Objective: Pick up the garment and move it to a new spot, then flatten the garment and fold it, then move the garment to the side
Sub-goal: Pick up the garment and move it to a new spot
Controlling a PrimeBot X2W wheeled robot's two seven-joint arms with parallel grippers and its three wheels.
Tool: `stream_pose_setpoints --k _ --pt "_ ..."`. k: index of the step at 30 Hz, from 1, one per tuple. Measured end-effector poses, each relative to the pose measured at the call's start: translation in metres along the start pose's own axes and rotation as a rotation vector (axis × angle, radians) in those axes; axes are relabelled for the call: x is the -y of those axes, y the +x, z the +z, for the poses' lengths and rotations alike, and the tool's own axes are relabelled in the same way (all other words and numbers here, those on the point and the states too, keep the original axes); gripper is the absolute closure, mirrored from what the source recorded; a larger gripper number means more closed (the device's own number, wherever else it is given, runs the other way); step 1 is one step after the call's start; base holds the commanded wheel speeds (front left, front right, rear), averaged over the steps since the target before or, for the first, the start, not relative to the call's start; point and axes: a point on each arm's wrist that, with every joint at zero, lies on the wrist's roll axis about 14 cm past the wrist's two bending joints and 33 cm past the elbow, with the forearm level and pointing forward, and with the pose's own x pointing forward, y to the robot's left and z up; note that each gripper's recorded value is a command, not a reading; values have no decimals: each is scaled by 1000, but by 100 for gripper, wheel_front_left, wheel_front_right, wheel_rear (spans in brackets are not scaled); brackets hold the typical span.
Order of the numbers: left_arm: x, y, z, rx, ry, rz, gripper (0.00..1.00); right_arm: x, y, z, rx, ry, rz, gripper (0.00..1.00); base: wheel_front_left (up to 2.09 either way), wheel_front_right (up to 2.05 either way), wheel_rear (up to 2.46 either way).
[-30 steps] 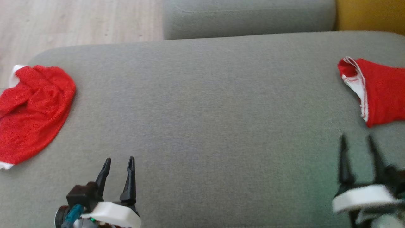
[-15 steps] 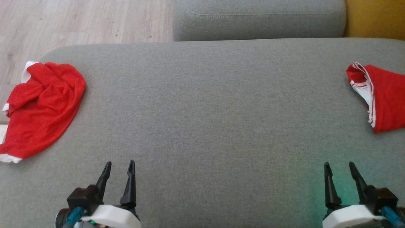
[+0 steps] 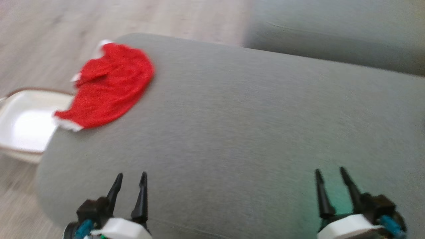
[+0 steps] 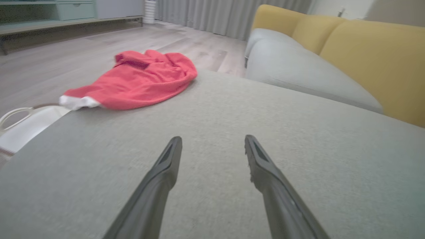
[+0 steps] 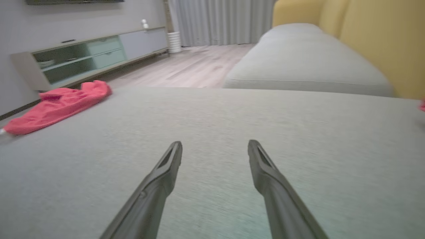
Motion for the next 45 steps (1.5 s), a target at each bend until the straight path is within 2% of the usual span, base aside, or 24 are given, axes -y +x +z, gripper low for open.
stream_pose_setpoints --k 5,8,11,14,18,20,23,27,31,39,40,41,45 --pt "-42 -38 -12 -24 -21 159 0 -56 16 -6 -31 -9 181 0 0 0 0" --pt "-54 -51 -17 -33 -37 213 0 -69 24 -5 -30 -15 224 0 0 0 0" --pt "-67 -45 -1 10 -52 259 0 -71 34 -3 -23 -28 237 0 0 0 0" --pt "-77 -19 32 97 -48 277 0 -61 47 -2 -13 -47 216 0 0 0 0" --pt "-86 42 82 213 -12 264 0 -37 72 2 14 -76 182 0 0 0 0" --pt "-86 79 89 208 12 238 0 -19 89 5 21 -101 161 0 0 0 0" --pt "-88 135 88 153 -7 226 0 9 111 7 29 -135 129 0 0 0 0" --pt "-93 198 70 17 10 218 0 40 125 -9 -9 -151 91 0 0 0 0" --pt "-88 239 22 -167 -34 209 0 61 133 -23 -45 -169 70 0 0 0 0" --pt "-79 251 -74 -492 -9 220 0 94 125 -23 -62 -193 5 0 0 0 0" --pt "-78 253 -77 -504 4 214 65 98 123 -22 -64 -192 -7 0 0 0 0" --pt "-79 257 -76 -504 8 215 100 102 120 -21 -64 -190 -18 0 0 0 0" --pt "-78 261 -64 -488 13 202 100 108 110 -14 -52 -169 -61 0 0 0 0"
